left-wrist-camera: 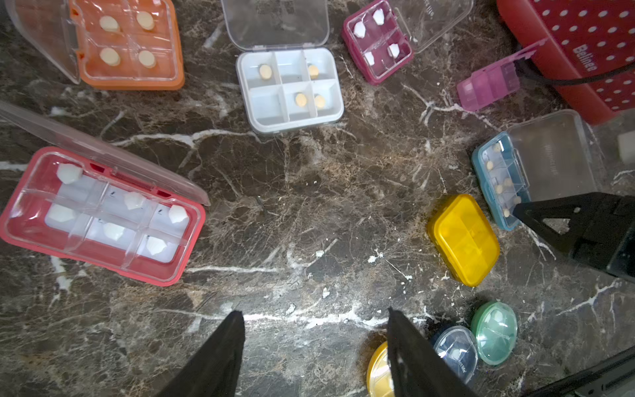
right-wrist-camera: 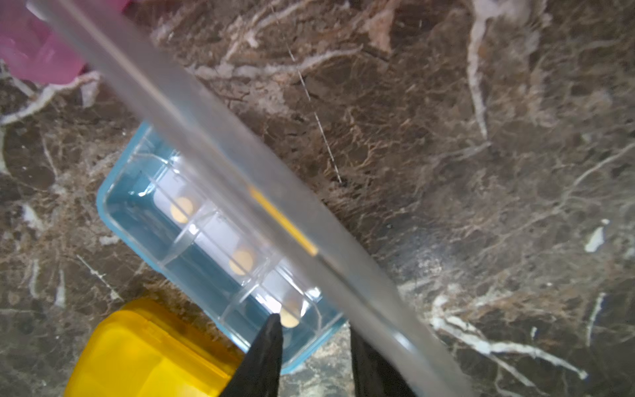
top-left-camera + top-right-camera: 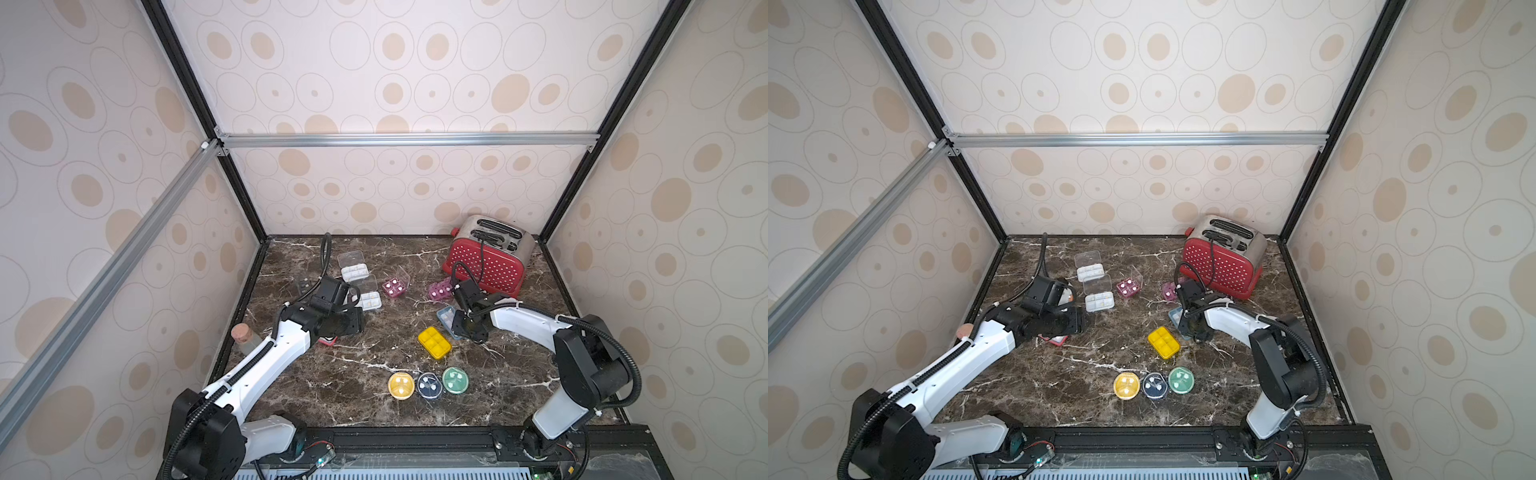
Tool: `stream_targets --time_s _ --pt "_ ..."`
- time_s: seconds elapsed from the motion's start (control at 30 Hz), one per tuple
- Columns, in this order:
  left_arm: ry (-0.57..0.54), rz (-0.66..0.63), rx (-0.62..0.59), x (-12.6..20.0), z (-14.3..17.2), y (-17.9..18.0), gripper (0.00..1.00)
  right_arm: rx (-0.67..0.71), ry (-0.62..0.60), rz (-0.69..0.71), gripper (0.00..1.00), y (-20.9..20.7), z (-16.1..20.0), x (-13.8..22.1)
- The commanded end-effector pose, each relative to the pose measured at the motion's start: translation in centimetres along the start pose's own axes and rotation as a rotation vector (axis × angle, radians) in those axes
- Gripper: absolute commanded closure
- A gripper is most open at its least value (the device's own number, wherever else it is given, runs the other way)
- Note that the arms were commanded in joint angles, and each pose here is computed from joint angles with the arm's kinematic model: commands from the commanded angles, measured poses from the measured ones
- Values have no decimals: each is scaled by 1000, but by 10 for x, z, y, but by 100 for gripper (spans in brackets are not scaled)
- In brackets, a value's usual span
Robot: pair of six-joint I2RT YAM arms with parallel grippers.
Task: Close pillboxes
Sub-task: Move the pillbox to the center of the board.
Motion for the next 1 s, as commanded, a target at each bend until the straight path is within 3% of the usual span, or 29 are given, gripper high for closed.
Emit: stream_targets --time_s 0.0,0.5,0.97 --pt "-23 -17 -14 12 -7 -1 34 -3 3 46 68 -7 1 -7" --pt "-13 -34 -18 12 -8 1 34 49 29 70 78 0 -1 -14" --pt "2 -20 -12 9 -8 -2 34 335 127 63 78 41 12 -9"
Point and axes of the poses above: each gripper's point midway between its finger pads, its own x axis back along the fingers, its own y axis along the line the jaws close on, z = x × y, the point moved 2 cm from there along x, back along the fingers, and after that the axes turned 6 degrees about -x, right-handed, at the moved point
